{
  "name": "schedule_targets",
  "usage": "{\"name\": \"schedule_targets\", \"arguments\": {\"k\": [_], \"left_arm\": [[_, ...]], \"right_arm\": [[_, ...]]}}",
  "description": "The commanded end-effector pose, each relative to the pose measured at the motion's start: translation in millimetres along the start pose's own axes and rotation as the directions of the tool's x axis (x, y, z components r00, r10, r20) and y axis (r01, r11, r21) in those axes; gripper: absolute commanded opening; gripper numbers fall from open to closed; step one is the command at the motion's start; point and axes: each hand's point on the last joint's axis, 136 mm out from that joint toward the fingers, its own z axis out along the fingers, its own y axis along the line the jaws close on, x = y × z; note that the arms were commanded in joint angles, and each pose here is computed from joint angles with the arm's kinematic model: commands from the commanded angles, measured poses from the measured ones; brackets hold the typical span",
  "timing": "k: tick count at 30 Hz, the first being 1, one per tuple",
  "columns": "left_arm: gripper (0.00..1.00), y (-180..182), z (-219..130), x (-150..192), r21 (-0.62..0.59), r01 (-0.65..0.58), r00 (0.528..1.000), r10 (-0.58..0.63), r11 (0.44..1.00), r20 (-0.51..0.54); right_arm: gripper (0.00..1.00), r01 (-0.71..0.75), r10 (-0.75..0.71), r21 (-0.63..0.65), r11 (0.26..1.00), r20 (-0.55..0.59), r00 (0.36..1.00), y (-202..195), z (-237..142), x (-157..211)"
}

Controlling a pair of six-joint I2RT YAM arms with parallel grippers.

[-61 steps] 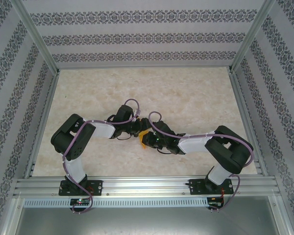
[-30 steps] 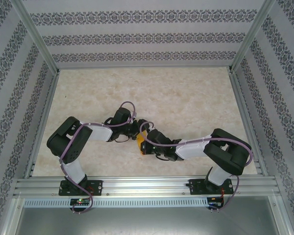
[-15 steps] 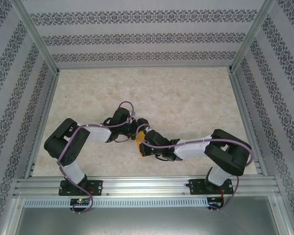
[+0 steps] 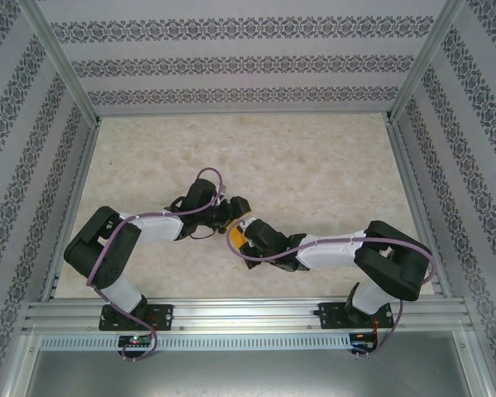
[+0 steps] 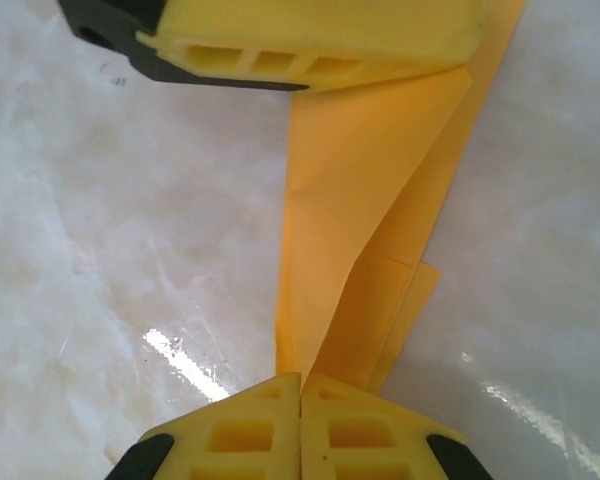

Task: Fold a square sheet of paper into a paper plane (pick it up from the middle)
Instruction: Fold the wing for the fifth time at the center of the table.

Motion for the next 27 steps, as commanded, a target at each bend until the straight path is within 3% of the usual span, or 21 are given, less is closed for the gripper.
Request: {"name": "schedule_targets", "arguments": {"k": [1, 11, 18, 27], "left_arm": [[0.76, 2, -3, -4, -0.022, -0.021, 1.000, 0.021, 1.000, 0.015], [0.76, 35, 5, 0, -0.099, 0.012, 1.000, -0.011, 0.995, 0.012], [0.76, 43, 1, 0, -0.128, 0.009, 1.000, -0.005, 0.992, 0.028], [0.76, 44, 0, 0, -0.131, 0.000, 1.000, 0.003, 0.991, 0.029]], "right_arm": [[0.08, 0.070, -0.071, -0.025, 0.997, -0.012, 0.997, 11, 2, -2], [0.09, -0.065, 0.062, -0.062, 0.996, -0.053, 0.997, 15, 18, 16], [0.24, -0.182, 0.186, -0.126, 0.975, 0.025, 0.982, 24, -1, -6], [0.30, -0.456, 0.493, -0.292, 0.841, 0.063, 0.868, 29, -17, -34]]}}
